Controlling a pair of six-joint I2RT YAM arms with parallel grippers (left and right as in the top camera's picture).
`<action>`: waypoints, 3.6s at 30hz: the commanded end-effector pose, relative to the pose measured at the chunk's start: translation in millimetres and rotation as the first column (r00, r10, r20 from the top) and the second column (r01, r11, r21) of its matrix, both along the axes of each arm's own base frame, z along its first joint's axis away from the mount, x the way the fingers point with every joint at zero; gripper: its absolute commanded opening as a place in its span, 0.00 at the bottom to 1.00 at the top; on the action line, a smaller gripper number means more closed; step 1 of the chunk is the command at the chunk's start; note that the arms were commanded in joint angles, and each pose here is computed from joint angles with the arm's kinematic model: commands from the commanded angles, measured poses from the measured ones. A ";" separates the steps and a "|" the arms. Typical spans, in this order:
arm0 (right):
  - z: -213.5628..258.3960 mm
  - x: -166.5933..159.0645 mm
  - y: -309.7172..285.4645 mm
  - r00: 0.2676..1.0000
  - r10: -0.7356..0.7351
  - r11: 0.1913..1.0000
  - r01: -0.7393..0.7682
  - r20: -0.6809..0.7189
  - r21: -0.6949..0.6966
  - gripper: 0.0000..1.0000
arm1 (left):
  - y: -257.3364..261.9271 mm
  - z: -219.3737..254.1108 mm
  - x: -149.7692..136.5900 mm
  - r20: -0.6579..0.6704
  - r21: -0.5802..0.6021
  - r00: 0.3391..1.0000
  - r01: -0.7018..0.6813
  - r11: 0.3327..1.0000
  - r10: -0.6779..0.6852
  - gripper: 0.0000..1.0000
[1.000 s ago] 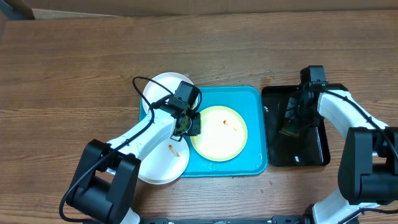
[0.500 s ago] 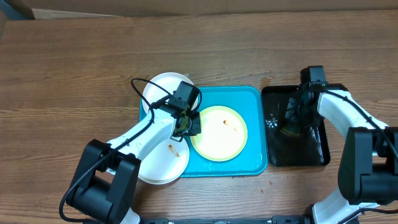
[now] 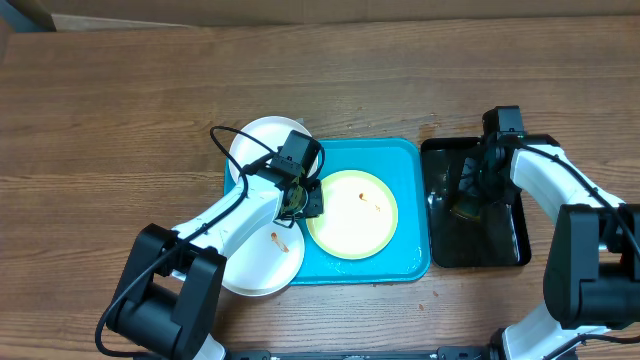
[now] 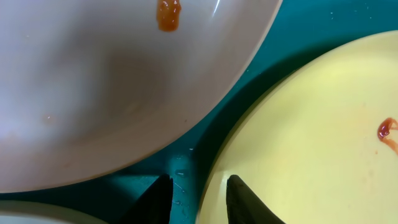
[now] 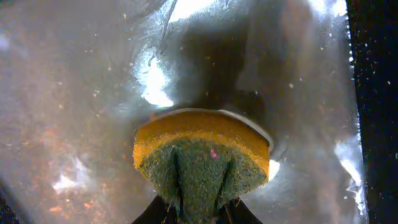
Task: Clean dirty plates on tray and stack at the side
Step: 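Close the right gripper on the green sponge in the black tray, then lift the sponge with the right gripper while left holds the plate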
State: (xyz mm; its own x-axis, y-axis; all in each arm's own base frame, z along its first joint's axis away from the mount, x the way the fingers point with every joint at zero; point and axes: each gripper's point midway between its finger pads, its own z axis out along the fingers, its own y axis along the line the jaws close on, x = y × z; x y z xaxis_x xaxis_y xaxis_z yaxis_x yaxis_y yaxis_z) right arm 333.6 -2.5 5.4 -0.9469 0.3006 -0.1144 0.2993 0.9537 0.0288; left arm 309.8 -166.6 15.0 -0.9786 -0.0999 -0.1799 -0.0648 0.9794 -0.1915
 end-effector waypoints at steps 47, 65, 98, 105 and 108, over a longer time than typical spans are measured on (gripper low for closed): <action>28.5 -0.3 2.3 0.998 -0.027 1.000 0.027 -0.053 0.008 0.04 | -24.5 -3.4 1.7 0.057 -0.036 0.972 0.228 0.973 -0.226 0.10; 28.5 -1.4 2.3 0.998 -0.027 1.000 0.027 -0.058 0.008 0.04 | -15.4 -6.8 -7.6 -0.002 -0.014 0.986 0.165 0.986 -0.165 0.11; 28.2 -10.0 7.0 0.994 -0.050 0.998 0.053 -0.094 0.034 0.04 | -19.8 -3.7 -0.6 0.027 -0.028 0.986 0.167 0.986 -0.166 0.29; 27.6 -14.7 7.1 0.992 -0.061 0.997 0.065 -0.112 0.033 0.04 | -22.2 -4.7 -9.9 -0.014 -0.055 0.986 0.166 0.985 -0.167 0.29; 27.5 -14.6 9.7 0.992 -0.062 0.997 0.065 -0.112 0.030 0.04 | -21.2 -4.8 -8.8 -0.010 -0.049 0.987 0.160 0.986 -0.160 0.27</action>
State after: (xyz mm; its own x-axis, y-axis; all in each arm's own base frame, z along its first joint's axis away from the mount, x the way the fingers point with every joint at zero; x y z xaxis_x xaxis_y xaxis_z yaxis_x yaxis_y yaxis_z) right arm 311.9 1.9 27.7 -0.9337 0.3575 0.0217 0.3578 0.9338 0.0093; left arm 302.0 -186.3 12.8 -0.9824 0.0538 -0.1787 0.0950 0.9684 -0.2304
